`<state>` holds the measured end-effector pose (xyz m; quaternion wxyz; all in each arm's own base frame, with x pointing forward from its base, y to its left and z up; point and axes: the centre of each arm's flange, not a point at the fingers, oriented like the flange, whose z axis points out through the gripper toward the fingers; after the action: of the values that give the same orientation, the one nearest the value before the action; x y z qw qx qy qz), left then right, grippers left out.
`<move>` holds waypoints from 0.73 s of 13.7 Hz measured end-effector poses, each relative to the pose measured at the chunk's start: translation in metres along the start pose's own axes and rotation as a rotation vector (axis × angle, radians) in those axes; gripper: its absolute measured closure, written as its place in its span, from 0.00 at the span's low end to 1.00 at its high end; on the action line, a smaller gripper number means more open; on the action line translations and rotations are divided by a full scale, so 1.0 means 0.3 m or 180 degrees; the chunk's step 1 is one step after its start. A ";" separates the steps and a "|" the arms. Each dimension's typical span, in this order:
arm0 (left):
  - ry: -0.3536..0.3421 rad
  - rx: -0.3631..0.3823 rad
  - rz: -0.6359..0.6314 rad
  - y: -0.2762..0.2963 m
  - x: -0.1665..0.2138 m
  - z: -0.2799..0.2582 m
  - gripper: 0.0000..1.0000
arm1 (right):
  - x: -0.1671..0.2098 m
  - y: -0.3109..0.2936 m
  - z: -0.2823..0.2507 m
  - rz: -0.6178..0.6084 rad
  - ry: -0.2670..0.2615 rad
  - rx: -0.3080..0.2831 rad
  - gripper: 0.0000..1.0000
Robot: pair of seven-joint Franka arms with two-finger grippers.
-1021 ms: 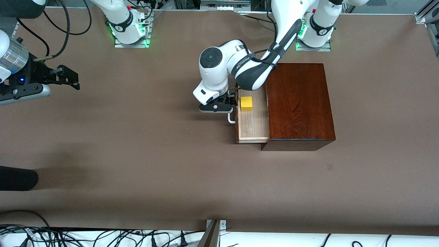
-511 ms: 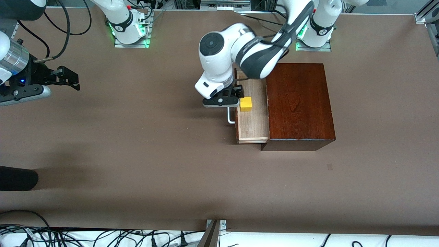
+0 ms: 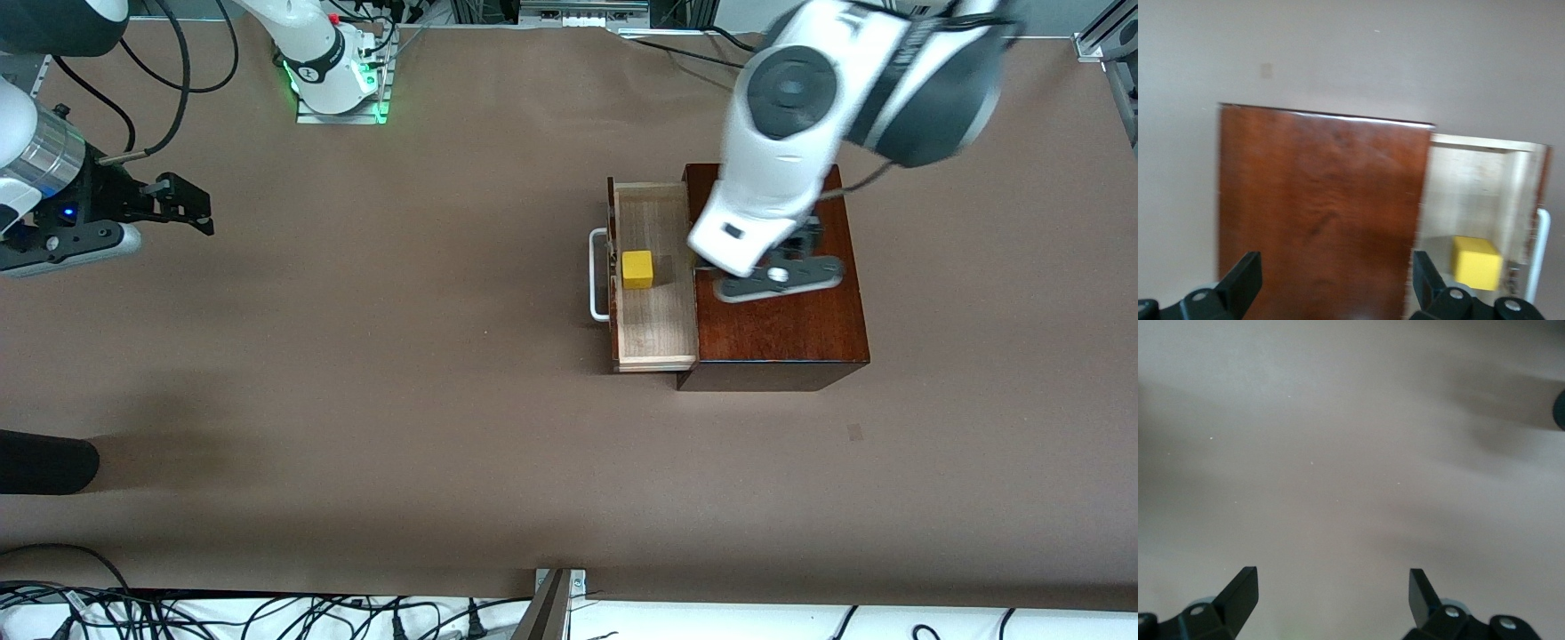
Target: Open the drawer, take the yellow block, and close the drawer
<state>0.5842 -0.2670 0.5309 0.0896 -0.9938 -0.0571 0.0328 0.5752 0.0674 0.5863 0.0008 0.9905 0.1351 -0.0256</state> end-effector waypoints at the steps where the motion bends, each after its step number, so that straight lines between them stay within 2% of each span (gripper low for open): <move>1: -0.0041 0.0012 0.0077 -0.085 0.024 -0.013 0.00 | 0.008 -0.057 0.001 -0.0096 -0.0002 -0.0001 0.00; 4: -0.0216 0.0016 0.0408 -0.322 0.074 -0.028 0.00 | 0.026 -0.302 0.013 -0.0492 -0.0035 -0.0015 0.00; 7: -0.0480 -0.0275 0.0493 -0.561 0.104 -0.023 0.00 | 0.035 -0.567 0.078 -0.0924 -0.0148 -0.0040 0.00; 9: -0.0469 -0.0363 0.0524 -0.686 0.118 -0.029 0.00 | 0.031 -0.761 0.158 -0.1232 -0.0275 -0.0080 0.00; 10: -0.0377 -0.0374 0.0486 -0.733 0.120 -0.039 0.00 | 0.025 -0.852 0.196 -0.1385 -0.0322 -0.0142 0.00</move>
<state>0.5972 -0.0498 0.5803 0.0248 -0.9951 0.0118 0.0949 0.5109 0.3151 0.5285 0.0240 0.9352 0.3459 -0.0719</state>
